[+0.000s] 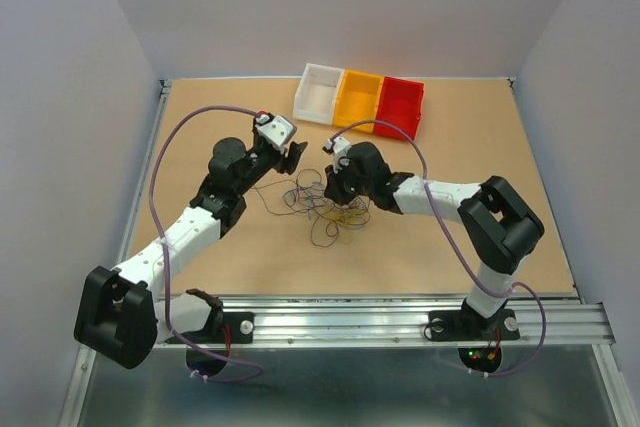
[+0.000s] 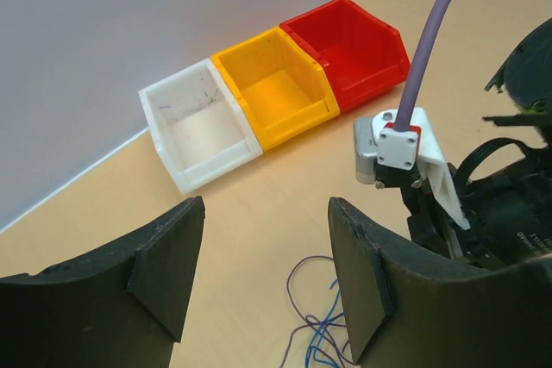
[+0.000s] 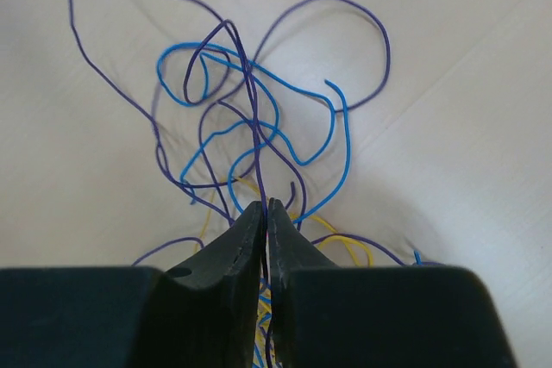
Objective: Untangle the cables
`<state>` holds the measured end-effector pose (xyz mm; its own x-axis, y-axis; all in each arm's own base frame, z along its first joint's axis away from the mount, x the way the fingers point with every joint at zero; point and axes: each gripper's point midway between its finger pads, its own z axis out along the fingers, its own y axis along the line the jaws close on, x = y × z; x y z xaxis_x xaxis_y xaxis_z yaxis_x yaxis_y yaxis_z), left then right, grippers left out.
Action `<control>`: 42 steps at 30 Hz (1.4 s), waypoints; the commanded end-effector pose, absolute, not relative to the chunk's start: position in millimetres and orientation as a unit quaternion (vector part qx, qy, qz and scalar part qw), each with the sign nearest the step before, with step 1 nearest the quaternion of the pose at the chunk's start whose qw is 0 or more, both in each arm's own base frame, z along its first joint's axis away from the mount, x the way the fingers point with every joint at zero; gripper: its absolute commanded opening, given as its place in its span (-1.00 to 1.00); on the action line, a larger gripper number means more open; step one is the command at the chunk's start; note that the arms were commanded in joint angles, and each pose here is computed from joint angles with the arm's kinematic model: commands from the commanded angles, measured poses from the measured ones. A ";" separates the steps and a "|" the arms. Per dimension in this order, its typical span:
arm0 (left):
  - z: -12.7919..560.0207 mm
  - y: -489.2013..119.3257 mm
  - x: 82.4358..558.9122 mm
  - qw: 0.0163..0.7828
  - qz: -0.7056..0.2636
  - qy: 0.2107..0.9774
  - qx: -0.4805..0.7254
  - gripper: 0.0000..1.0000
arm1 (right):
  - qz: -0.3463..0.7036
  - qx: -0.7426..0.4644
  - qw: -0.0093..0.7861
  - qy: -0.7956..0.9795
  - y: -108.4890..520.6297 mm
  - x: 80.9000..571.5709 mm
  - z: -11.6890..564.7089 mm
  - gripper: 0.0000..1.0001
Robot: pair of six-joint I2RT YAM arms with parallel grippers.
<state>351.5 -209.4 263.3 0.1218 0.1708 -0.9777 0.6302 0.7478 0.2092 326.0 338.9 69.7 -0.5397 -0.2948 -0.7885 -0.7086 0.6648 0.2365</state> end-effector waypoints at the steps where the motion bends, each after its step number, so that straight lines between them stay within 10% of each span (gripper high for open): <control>1: 304.1 -200.5 360.7 0.722 -0.145 0.613 0.285 0.40 | 0.332 -0.338 0.479 0.739 369.4 338.8 180.6 -0.76; 27: 316.9 -161.9 367.1 0.743 -0.199 0.596 0.232 0.41 | 0.434 -0.207 0.786 0.388 291.2 263.8 654.1 -0.99; 42: 360.6 -154.1 304.5 0.789 -0.253 0.496 0.259 0.78 | 0.461 -0.235 0.747 0.417 310.4 264.1 619.7 -0.99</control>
<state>339.5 -140.0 321.1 0.2336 -0.0876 -0.9684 0.5709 0.8185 0.0637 275.1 314.3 624.3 0.2610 0.4773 -0.8391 -0.8723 0.4888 0.0068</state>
